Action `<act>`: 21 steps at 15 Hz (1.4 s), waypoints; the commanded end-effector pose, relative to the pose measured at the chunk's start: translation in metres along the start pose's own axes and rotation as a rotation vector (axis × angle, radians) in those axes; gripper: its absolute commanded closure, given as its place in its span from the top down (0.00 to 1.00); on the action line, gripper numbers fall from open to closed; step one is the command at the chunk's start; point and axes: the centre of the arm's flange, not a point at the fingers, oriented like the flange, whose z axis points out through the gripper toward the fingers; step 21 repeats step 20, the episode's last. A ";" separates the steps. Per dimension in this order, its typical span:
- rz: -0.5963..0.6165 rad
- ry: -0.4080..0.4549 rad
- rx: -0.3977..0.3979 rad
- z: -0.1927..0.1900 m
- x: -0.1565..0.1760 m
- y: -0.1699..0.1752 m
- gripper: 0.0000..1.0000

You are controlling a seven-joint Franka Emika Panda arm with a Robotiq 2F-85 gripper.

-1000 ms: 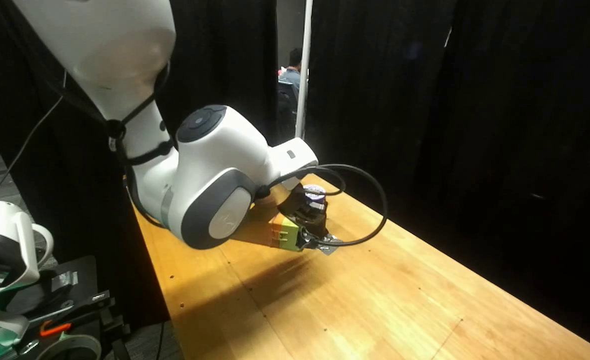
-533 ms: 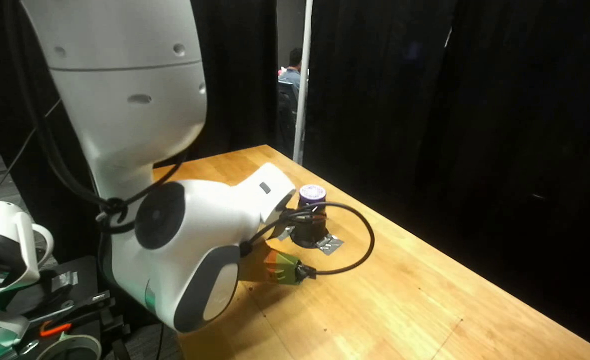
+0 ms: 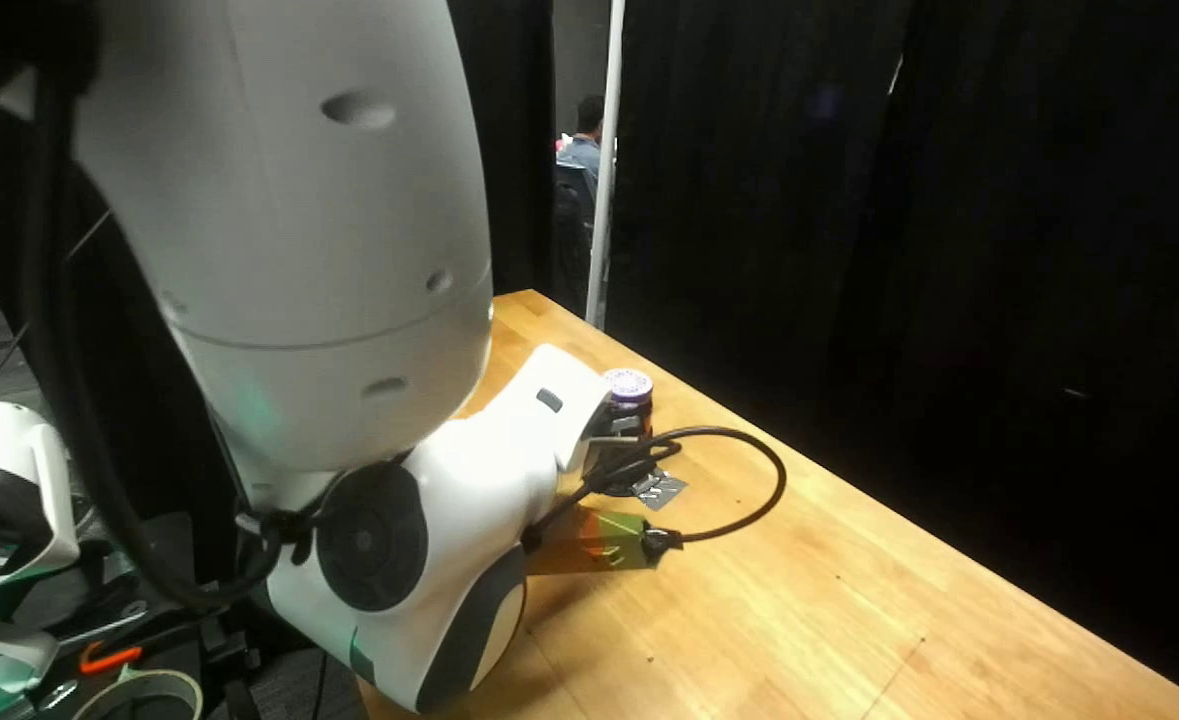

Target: Put the rubber band on the jar.

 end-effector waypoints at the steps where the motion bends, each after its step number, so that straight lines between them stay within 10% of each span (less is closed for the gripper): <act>1: -0.037 0.154 -0.031 -0.013 -0.029 -0.001 0.18; 5: 0.035 0.033 0.002 -0.019 -0.020 0.014 0.16; 6: 0.064 -0.070 0.011 -0.016 -0.005 0.019 0.43; 8: 0.078 -0.179 -0.037 -0.017 0.027 0.048 0.43; 16: 0.142 -0.629 -0.096 0.001 0.146 0.133 1.00; 21: 0.181 -0.862 -0.073 -0.007 0.191 0.154 1.00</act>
